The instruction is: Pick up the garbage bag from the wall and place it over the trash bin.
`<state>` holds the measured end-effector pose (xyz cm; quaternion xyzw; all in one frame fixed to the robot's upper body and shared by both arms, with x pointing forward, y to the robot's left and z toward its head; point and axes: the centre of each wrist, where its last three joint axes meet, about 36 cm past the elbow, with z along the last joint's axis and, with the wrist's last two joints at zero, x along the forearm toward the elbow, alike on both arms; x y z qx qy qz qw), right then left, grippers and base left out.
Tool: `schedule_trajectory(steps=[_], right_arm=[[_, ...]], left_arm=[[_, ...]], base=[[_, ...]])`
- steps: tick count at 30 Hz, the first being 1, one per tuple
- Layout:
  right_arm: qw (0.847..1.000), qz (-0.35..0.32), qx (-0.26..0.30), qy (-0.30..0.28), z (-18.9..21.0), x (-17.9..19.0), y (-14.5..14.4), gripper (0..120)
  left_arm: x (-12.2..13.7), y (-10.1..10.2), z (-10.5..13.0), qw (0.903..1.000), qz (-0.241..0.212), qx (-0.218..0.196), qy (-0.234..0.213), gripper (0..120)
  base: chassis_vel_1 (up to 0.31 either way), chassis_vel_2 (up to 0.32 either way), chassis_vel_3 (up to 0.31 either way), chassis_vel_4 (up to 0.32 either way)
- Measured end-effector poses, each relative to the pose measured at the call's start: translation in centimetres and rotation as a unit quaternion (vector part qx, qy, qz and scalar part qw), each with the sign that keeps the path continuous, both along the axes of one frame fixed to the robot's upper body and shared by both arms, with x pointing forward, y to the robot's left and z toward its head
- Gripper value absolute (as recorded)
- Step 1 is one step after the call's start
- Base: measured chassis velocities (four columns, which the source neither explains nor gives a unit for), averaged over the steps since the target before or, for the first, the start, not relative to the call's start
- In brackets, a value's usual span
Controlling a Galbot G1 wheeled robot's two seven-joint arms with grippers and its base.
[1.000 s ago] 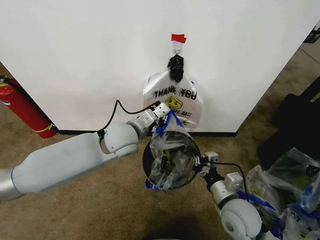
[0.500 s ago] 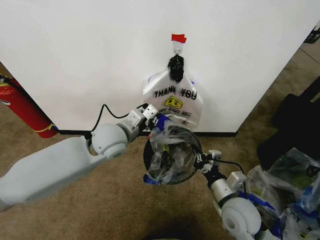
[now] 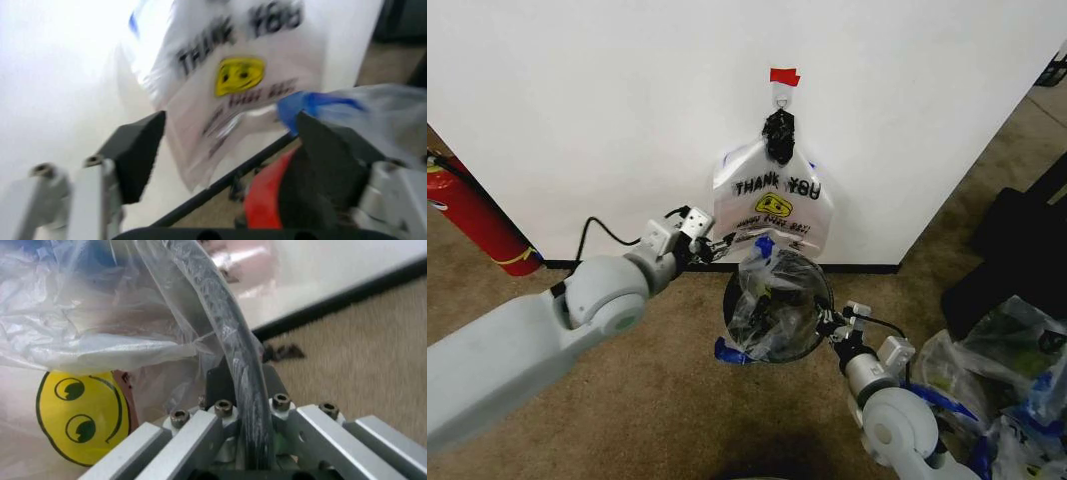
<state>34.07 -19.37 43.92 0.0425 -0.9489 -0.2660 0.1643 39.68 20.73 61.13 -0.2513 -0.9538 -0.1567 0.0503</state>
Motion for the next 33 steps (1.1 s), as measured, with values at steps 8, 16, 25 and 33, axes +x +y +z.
schedule_trajectory(steps=[8, 16, 25, 33], right_arm=[[0.997, -0.05, 0.036, 0.042, 1.4, -0.4, 0.6, 0], [0.995, -0.074, 0.033, 0.054, 1.1, -0.1, 1.3, 0], [0.995, -0.074, 0.03, 0.053, 1.0, 0.0, 1.3, 0], [0.996, -0.069, 0.032, 0.052, 0.9, 0.0, 1.4, 0]], left_arm=[[-4.9, -3.4, -3.6, 0.9952, -0.073, 0.029, -0.059, 100], [-6.5, -5.6, -6.2, 0.9876, -0.127, 0.061, -0.068, 100], [-5.0, -7.0, -8.8, 0.9854, -0.13, 0.088, -0.066, 83], [-3.6, -7.6, -10.5, 0.9843, -0.108, 0.123, -0.067, 52]], base=[[0.0, 0.0, 0.0, 0.0], [0.0, 0.0, 0.0, 0.0], [0.0, 0.0, 0.0, 0.0], [0.0, 0.0, 0.0, 0.0]])
